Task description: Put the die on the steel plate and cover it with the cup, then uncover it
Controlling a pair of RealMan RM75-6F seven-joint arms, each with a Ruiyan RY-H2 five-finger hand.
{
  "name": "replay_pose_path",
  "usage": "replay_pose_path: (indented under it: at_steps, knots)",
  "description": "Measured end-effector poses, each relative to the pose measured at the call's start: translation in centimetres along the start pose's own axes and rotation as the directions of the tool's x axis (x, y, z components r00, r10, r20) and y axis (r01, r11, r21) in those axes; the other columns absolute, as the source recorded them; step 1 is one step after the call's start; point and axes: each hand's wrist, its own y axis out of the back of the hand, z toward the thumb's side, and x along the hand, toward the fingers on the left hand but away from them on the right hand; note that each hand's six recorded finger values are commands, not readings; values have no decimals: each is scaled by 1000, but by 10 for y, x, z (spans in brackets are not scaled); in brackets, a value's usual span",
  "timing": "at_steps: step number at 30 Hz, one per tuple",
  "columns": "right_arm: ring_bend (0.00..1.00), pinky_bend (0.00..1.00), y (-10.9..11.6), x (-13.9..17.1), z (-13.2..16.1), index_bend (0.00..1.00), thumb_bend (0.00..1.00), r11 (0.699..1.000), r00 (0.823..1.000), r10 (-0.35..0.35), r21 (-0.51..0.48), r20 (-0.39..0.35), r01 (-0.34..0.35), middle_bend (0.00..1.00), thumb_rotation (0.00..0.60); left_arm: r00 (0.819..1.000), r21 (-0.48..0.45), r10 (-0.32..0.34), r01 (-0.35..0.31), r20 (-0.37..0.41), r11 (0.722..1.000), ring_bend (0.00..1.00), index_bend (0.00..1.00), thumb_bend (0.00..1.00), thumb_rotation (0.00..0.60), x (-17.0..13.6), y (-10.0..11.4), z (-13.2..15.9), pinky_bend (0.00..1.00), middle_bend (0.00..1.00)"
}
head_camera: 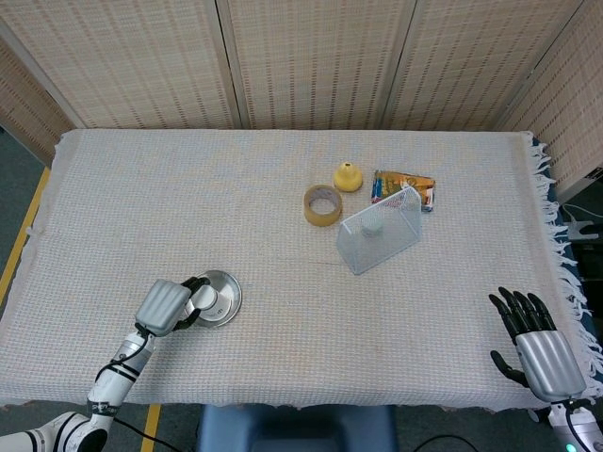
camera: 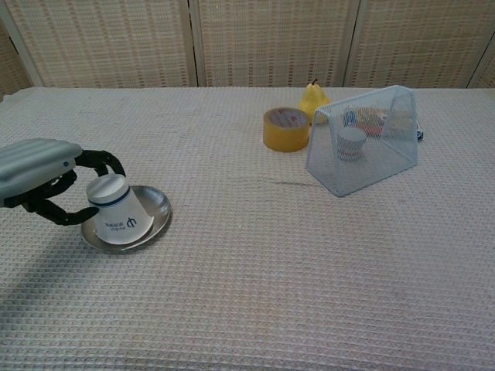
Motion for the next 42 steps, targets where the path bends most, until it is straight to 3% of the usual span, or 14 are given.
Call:
replay_pose_path:
  at_steps: [5,9,13,22,26,35,38,42]
  knots:
    - [0,0,0,0,0,0,199,1000,1000,-2,0,1,2,0,600,998,123,56,-51,-37,991,840,490,461,600,6,0,-12,995,608]
    - [0,0,0,0,0,0,198,1000,1000,1,1,1,-1,0,600,995,156,84,-75,-53,985,839,490,462,600,9,-1,-14,995,608]
    - [0,0,-2,0,0,0,199,1000,1000,6,2,0,-6,0,600,996,124,72,-65,-51,990,840,489,462,600,8,-3,-13,995,608]
    - [0,0,-2,0,0,0,199,1000,1000,6,3,2,-6,0,600,999,-60,-28,29,20,998,840,489,462,600,-2,-3,4,995,608]
    - [0,0,-1,0,0,0,199,1000,1000,5,2,1,-5,0,600,1000,-37,-19,19,17,999,840,490,462,600,-1,-1,0,994,608]
    - [0,0,0,1,0,0,199,1000,1000,3,2,2,-3,0,600,995,156,78,-69,-57,985,840,492,462,600,6,1,-19,995,610]
    - [0,0,0,0,0,0,199,1000,1000,1,1,4,-1,0,600,995,134,78,-70,-56,988,840,491,462,600,4,0,-17,995,610]
    - [0,0,-1,0,0,0,199,1000,1000,3,1,4,-3,0,600,998,38,58,-57,-27,998,841,491,461,600,-5,5,-8,995,610]
